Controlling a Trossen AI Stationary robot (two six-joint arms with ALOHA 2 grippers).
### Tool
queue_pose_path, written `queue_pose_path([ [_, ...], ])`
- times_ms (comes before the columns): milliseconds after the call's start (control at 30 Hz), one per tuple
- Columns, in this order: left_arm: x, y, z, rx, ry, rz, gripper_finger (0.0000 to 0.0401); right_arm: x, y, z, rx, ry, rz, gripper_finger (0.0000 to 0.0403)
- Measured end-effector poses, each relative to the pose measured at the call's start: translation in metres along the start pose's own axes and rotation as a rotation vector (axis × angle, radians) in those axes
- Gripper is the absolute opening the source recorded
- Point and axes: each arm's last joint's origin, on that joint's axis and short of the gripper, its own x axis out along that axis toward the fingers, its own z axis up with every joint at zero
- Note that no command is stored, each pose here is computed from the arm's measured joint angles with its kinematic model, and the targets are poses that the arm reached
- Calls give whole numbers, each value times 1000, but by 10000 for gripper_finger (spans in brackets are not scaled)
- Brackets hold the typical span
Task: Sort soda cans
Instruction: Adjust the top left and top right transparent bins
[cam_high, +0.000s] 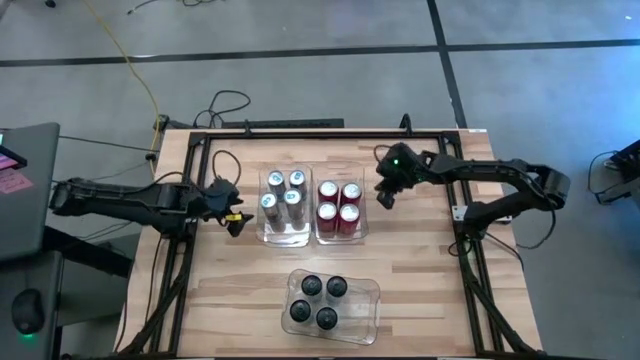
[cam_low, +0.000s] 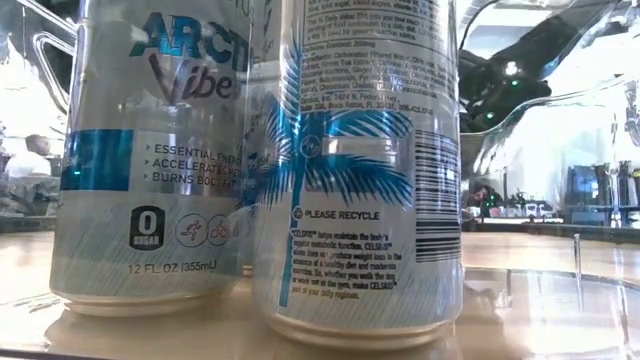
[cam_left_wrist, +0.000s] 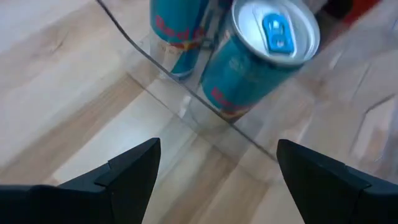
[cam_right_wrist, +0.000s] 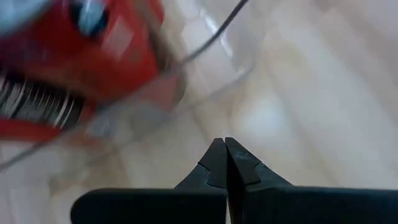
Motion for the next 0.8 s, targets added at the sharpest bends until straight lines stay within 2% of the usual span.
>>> queue_pose_path([
  [133, 10, 1, -8, 104, 60, 3, 314, 3, 13, -6, -13, 60, 28, 8],
  [267, 18, 8, -19, 77, 93, 51, 283, 4, 21, -8, -30, 71, 46, 8],
  [633, 42, 24, -23, -11, -39, 101, 91, 5, 21, -8, 42, 72, 43, 8],
  [800, 50, 30, -25, -12, -37, 126, 39, 5, 27, -8, 57, 70, 58, 8],
])
